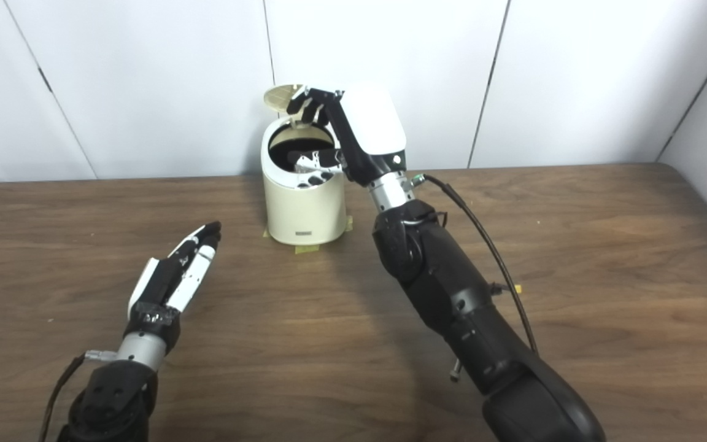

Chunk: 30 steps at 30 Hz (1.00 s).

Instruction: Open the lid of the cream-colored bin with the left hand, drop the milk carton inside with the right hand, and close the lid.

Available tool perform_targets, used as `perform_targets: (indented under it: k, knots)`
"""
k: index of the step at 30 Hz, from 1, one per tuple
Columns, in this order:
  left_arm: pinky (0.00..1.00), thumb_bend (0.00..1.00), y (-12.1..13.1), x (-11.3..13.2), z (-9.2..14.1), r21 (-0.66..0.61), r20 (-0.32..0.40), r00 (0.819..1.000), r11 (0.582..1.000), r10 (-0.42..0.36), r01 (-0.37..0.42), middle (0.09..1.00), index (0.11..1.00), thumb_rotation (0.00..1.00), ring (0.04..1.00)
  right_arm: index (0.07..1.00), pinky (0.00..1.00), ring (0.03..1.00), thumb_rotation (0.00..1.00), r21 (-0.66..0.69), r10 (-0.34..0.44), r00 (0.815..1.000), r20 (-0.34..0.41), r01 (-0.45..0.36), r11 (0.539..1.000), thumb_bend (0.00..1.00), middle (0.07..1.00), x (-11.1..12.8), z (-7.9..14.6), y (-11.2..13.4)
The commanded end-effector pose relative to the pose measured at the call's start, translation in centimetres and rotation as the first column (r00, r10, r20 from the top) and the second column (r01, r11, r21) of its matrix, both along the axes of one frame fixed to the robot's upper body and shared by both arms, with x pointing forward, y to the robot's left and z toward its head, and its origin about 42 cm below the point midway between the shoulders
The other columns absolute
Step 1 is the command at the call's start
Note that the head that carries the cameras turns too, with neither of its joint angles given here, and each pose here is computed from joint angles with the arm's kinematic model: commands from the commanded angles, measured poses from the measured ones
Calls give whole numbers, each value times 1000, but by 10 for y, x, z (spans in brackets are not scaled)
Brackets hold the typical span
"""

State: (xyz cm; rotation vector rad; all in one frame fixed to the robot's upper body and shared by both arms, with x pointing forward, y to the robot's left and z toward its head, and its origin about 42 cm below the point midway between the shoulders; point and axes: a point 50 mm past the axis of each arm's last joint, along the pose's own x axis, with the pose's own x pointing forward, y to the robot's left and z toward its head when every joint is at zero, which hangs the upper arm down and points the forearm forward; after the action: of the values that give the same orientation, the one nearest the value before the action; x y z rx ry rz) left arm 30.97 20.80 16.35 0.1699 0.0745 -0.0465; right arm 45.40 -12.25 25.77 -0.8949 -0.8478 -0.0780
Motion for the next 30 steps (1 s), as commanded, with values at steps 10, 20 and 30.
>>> perform_targets:
  k: [10,20,30]
  knots:
    - [1000,355,-1,48,53,-53,129,992,999,6,1,919,911,899,973,540,300,365,0,345,-40,985,-169,97,933,513,476,-30,8,-29]
    - [883,394,17,96,98,-123,191,982,992,-8,32,879,853,763,892,502,516,599,81,763,358,781,-512,222,607,508,581,-89,-13,-66]
    - [908,423,12,148,152,-15,198,943,961,-267,275,872,847,577,890,872,823,889,877,845,481,720,-500,284,452,501,901,-139,-57,-91]
